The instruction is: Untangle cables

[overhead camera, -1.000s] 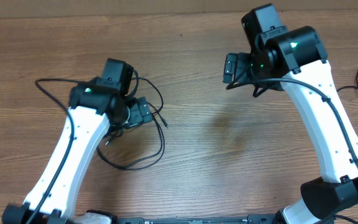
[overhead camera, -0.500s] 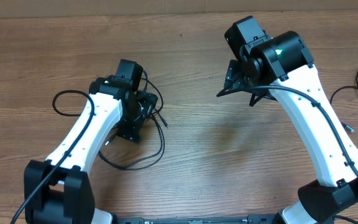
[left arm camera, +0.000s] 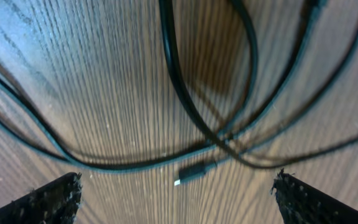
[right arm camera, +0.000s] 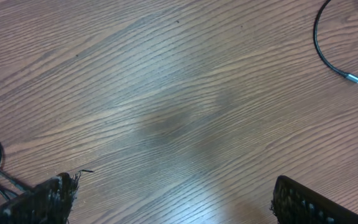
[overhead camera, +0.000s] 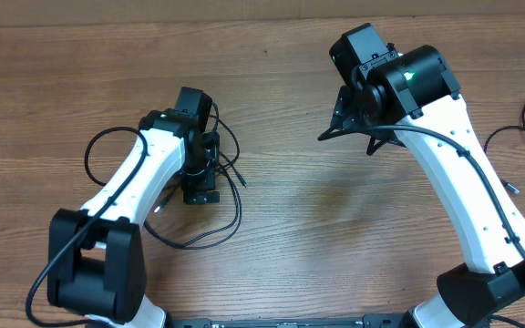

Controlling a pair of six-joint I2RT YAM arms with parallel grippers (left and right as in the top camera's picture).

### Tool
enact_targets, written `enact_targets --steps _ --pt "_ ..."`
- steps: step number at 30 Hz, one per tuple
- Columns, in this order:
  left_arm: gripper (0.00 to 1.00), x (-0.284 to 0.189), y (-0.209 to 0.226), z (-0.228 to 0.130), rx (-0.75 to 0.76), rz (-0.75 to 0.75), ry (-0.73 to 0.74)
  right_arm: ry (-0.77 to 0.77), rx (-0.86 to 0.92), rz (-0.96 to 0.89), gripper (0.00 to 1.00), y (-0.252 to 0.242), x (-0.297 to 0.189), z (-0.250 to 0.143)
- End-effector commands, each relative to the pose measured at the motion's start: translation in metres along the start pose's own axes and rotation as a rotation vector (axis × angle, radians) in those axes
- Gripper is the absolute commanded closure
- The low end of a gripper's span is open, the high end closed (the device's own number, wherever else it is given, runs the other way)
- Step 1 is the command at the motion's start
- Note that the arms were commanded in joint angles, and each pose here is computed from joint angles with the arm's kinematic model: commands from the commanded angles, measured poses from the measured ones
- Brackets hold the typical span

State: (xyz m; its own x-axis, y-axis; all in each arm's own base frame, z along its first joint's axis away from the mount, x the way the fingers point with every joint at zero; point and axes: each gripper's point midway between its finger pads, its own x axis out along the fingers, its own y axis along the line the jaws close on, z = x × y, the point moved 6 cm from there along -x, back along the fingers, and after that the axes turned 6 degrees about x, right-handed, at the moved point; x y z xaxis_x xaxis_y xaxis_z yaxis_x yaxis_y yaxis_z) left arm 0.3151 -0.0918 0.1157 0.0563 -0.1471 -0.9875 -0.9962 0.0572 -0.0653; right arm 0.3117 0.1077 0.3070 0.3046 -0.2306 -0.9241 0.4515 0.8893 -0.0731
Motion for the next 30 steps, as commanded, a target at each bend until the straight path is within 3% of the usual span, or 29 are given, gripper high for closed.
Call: enact_targets --steps 1,7,12,13,14,17,24,30 --pt "0.00 0.018 0.002 0.011 -0.066 0.050 -0.032 -0.039 0.023 0.019 0.00 -0.008 -0.013 0.001" --pt "0.02 0.039 -0.006 0.028 -0.044 0.069 -0.022 -0.052 0.021 -0.001 0.00 -0.010 -0.013 0.002" --pt "0.24 0.039 -0.011 0.044 -0.033 0.053 -0.028 -0.053 0.021 0.000 0.00 -0.010 -0.013 0.002" --pt "0.36 0.038 -0.011 0.047 -0.035 0.052 -0.029 -0.053 0.021 0.000 0.00 -0.010 -0.013 0.002" --pt "0.58 0.038 -0.012 0.049 -0.036 0.050 -0.029 -0.053 0.021 0.001 0.00 -0.010 -0.013 0.002" --pt "0.93 0.038 -0.017 0.052 -0.008 0.020 -0.015 -0.056 0.023 0.004 0.00 -0.010 -0.013 0.003" --pt "0.96 0.032 -0.058 0.031 0.220 -0.212 0.157 -0.070 0.031 0.021 0.00 -0.006 -0.013 0.006" --pt "0.96 0.000 -0.108 0.000 0.405 -0.541 0.352 -0.075 0.035 0.028 0.00 -0.005 -0.013 0.007"
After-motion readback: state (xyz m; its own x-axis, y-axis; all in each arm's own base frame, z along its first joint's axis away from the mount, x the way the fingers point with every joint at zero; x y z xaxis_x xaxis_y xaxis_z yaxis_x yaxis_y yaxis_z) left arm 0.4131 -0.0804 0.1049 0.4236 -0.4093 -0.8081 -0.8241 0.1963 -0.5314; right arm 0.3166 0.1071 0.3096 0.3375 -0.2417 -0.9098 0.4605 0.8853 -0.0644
